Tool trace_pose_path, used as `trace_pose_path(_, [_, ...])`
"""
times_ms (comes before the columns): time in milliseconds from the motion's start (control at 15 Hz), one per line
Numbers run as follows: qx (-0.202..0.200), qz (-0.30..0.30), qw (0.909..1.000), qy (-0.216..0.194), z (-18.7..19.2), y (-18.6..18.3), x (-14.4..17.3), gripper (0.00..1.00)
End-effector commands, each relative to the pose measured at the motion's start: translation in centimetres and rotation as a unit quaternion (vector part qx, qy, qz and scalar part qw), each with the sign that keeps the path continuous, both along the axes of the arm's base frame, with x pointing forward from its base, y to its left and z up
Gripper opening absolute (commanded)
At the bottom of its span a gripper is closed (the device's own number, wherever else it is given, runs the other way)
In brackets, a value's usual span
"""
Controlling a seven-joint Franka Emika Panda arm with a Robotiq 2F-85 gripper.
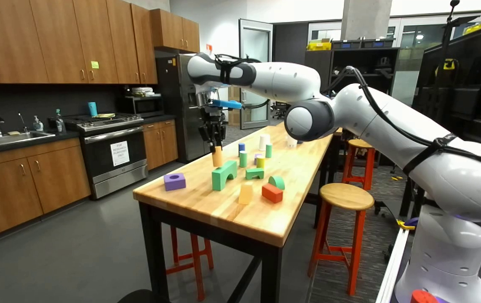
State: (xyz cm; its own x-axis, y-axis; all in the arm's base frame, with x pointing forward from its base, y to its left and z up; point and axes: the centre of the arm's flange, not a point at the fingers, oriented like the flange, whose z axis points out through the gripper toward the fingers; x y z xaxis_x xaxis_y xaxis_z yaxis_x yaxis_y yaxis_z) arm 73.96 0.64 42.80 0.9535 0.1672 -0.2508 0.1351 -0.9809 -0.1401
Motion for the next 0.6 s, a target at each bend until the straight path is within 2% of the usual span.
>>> trace_pose_path(0, [0.012,0.009,0.9999,-0.004,-1.01,-0.4,-6.65,0.15])
trace_pose_path(533, [0.013,0.023,0.9996,0.003,-1.09,-0.12,-7.13,0.15])
